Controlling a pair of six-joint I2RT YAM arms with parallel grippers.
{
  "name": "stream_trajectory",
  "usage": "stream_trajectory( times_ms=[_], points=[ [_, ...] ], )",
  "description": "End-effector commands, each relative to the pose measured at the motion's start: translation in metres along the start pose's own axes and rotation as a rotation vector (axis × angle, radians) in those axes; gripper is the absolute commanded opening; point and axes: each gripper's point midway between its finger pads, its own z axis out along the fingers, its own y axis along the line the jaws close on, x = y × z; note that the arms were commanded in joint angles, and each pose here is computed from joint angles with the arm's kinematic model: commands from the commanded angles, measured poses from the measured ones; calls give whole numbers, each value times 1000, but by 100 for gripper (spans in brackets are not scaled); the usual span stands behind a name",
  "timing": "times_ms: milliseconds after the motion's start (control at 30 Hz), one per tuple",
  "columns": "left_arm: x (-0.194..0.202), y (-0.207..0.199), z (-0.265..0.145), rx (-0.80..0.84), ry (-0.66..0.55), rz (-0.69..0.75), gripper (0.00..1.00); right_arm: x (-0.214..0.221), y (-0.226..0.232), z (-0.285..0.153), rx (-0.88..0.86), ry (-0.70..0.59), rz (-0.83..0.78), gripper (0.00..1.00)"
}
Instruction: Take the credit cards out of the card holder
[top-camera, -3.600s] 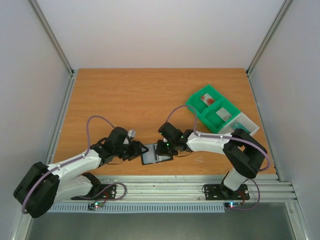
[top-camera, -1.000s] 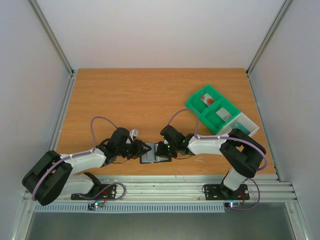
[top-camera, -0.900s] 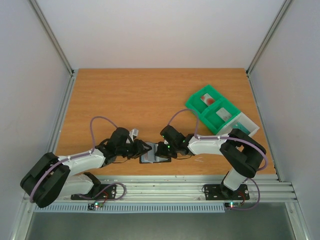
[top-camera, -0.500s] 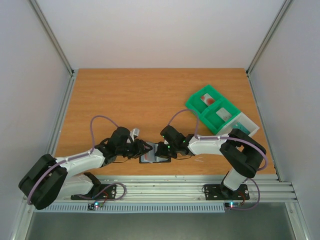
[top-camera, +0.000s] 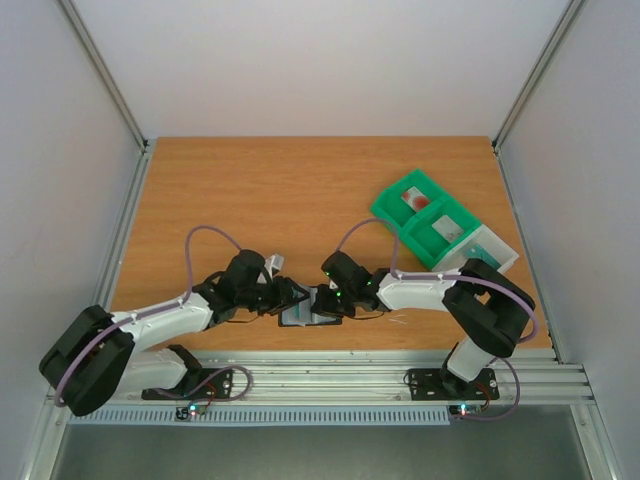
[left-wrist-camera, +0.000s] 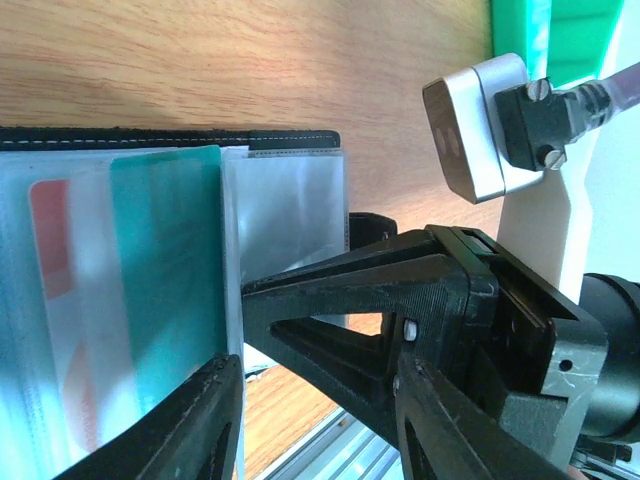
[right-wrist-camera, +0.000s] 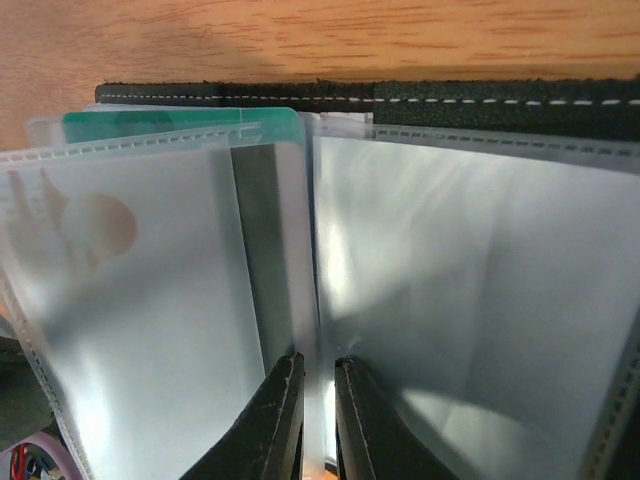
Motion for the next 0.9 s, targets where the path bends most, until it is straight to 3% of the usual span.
stream_trajectory(
  times_ms=[0, 433, 867],
  points=[
    [-2, -15, 2, 37, 11, 28, 43, 1, 0, -7, 16, -17, -3, 13],
    [-7, -30, 11, 100, 18, 15, 43, -4, -1, -23, 33, -72, -25, 16],
    [-6, -49, 32, 131, 46, 41, 42, -11, -26, -79, 191, -213, -81, 16]
  ],
)
